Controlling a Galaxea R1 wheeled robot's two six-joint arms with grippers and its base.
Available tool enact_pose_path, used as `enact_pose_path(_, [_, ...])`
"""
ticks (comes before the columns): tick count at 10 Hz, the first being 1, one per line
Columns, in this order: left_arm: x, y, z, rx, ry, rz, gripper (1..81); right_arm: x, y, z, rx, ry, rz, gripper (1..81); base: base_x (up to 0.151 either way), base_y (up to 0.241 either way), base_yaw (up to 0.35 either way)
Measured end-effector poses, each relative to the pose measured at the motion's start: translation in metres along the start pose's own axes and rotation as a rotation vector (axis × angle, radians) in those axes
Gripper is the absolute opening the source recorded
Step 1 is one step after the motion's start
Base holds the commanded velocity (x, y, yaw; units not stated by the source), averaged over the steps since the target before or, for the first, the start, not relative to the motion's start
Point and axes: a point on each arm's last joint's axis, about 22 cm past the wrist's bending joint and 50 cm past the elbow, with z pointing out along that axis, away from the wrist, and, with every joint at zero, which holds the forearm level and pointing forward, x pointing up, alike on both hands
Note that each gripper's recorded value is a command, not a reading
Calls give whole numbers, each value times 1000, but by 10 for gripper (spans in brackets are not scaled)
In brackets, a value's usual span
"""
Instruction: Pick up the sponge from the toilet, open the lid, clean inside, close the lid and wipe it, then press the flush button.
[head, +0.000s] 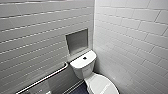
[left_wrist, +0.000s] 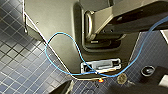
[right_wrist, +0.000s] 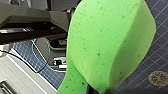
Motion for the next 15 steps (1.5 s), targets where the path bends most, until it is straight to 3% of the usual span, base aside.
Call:
enact_pose_path(2, [10, -12, -2, 23, 10, -26, 811, -13, 9, 6, -63, -75, 8, 10, 0, 0, 0])
enact_pose_path(4, [17, -11, -1, 21, 18, -25, 811, -20, -3, 12, -69, -133, -30, 10, 0, 0, 0])
enact_pose_path(7, [15, -9, 0, 19, 16, -29, 811, -2, 10, 9, -85, -132, -166, 10, 0, 0, 0])
enact_pose_path(8, [14, -8, 0, 19, 15, -29, 811, -4, 7, 9, -79, -139, -171, 10, 0, 0, 0])
enact_pose_path(15, [34, -8, 0, 19, 59, -12, 811, 41, -3, 16, -95, -43, -174, 10, 0, 0, 0])
